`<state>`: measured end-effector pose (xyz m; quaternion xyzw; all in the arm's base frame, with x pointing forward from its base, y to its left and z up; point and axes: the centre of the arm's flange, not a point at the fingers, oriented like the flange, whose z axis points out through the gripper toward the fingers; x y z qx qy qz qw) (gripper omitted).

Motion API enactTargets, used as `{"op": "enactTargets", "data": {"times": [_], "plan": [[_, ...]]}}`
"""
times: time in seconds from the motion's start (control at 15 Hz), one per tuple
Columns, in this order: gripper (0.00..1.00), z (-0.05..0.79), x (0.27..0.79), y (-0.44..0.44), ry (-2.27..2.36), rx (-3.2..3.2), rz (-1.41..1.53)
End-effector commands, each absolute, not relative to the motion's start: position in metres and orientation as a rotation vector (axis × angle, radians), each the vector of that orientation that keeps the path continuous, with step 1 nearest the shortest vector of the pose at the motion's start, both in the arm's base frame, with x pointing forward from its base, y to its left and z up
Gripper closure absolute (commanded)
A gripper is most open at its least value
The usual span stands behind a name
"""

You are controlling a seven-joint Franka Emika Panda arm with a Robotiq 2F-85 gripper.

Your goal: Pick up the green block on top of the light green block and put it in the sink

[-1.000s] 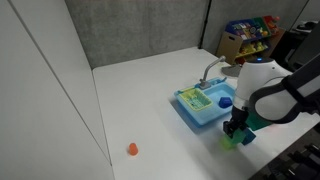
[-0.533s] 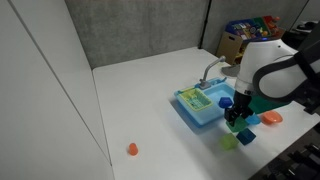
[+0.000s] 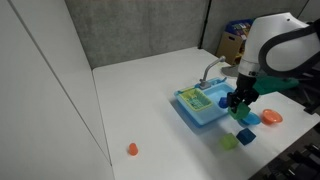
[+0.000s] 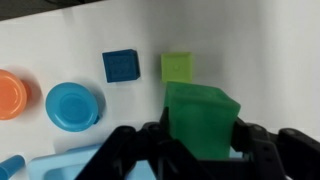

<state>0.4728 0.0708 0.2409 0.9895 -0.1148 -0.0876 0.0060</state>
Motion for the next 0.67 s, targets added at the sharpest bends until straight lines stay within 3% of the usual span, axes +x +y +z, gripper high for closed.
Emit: {"op": "enactTargets", "data": {"times": [0.0,0.6], "plan": [[0.75,0.275,0.481,0.065,-0.323,3.1,-0.268],[0.75,0.361,0.496,0.055,-0.289,3.12,-0.229]]}}
